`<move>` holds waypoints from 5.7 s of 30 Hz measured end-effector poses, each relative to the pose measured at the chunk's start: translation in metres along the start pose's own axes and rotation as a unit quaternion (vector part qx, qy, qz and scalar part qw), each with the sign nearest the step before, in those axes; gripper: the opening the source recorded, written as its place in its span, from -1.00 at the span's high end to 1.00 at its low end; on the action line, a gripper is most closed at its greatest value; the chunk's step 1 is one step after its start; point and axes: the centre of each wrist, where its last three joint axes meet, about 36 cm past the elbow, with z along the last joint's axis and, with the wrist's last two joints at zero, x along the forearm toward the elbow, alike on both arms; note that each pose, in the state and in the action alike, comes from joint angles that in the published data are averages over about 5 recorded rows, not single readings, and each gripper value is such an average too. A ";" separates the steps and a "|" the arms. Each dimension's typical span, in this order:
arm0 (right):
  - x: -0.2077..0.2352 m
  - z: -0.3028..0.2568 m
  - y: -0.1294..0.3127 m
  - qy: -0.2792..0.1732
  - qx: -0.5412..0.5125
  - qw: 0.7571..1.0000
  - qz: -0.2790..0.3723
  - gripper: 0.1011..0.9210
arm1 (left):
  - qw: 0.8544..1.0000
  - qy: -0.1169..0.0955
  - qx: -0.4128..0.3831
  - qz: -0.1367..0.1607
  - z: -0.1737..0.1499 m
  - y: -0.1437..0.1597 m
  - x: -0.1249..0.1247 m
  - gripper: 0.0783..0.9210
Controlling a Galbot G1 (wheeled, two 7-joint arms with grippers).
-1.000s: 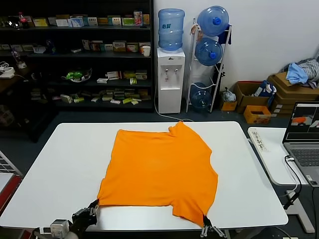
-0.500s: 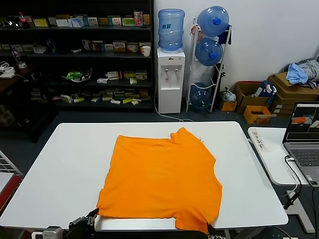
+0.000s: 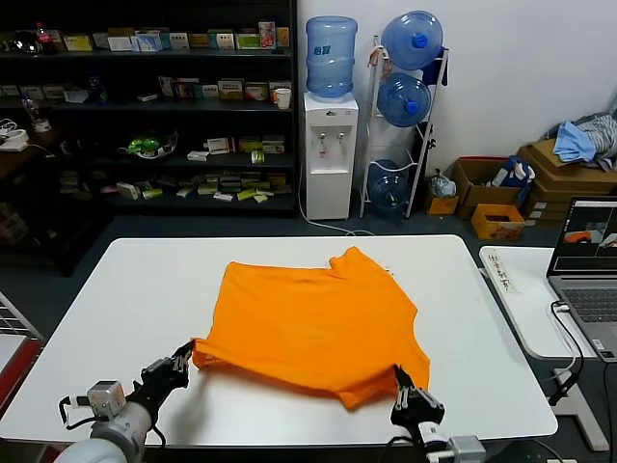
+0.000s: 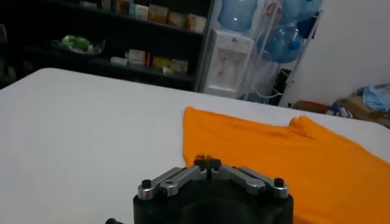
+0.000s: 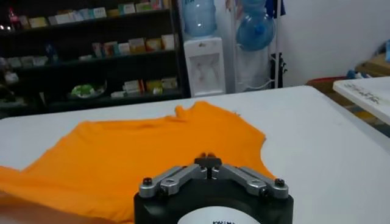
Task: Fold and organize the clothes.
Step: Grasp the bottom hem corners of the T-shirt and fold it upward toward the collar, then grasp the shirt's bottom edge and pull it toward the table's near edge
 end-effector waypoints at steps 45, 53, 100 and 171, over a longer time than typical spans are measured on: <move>-0.066 -0.016 -0.037 -0.016 0.067 0.998 -0.014 -0.68 | 1.000 0.010 -0.018 0.003 0.024 0.011 -0.022 -0.75; -0.046 0.002 -0.058 0.015 0.058 0.998 0.003 -0.76 | 0.999 0.034 -0.020 0.006 0.054 0.017 -0.011 -0.77; -0.066 0.010 -0.065 0.115 -0.004 0.993 0.012 -0.22 | 0.999 0.036 -0.018 0.015 0.070 0.032 -0.045 -0.33; 0.053 -0.029 -0.062 0.117 0.044 0.992 0.020 0.15 | 0.991 0.133 -0.012 -0.004 0.017 0.027 0.071 0.19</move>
